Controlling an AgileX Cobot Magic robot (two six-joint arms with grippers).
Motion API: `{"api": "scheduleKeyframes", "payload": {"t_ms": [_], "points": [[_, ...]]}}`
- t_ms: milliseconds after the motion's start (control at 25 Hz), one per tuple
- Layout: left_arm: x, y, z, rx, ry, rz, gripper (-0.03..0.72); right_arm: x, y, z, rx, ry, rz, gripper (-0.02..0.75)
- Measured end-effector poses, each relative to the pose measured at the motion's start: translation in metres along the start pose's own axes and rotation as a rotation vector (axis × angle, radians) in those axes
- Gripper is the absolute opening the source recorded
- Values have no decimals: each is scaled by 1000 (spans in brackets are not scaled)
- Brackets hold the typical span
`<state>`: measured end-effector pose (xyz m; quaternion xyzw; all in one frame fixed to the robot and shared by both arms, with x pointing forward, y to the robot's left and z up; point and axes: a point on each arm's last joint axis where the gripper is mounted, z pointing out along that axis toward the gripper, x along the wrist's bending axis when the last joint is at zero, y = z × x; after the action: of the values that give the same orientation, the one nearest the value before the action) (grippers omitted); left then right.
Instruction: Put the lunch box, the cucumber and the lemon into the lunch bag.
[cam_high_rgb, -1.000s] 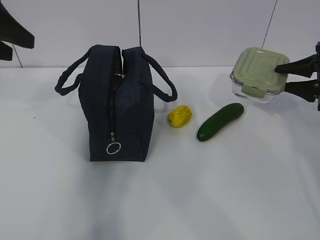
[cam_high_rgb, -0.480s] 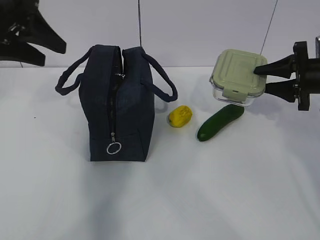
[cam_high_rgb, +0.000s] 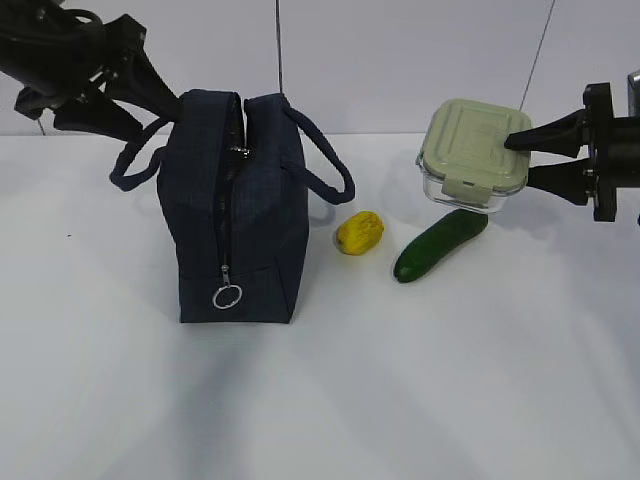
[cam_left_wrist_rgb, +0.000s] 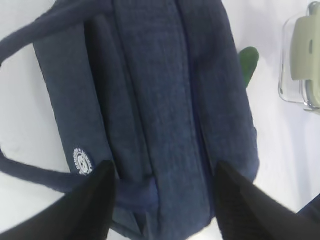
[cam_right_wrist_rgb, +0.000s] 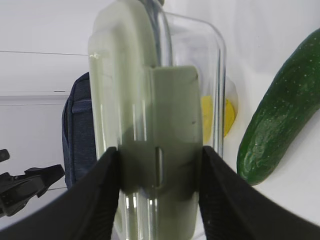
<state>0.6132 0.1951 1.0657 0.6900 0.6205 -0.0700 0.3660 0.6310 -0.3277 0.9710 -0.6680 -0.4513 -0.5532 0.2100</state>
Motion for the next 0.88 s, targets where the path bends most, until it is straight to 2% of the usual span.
{"api": "scheduleKeyframes", "payload": {"t_ms": [680, 880], "points": [[21, -1, 37, 91, 10, -60, 446, 0, 0, 0, 0, 0, 0, 347], [15, -2, 42, 91, 4, -54, 433, 0, 0, 0, 0, 0, 0, 347]]}}
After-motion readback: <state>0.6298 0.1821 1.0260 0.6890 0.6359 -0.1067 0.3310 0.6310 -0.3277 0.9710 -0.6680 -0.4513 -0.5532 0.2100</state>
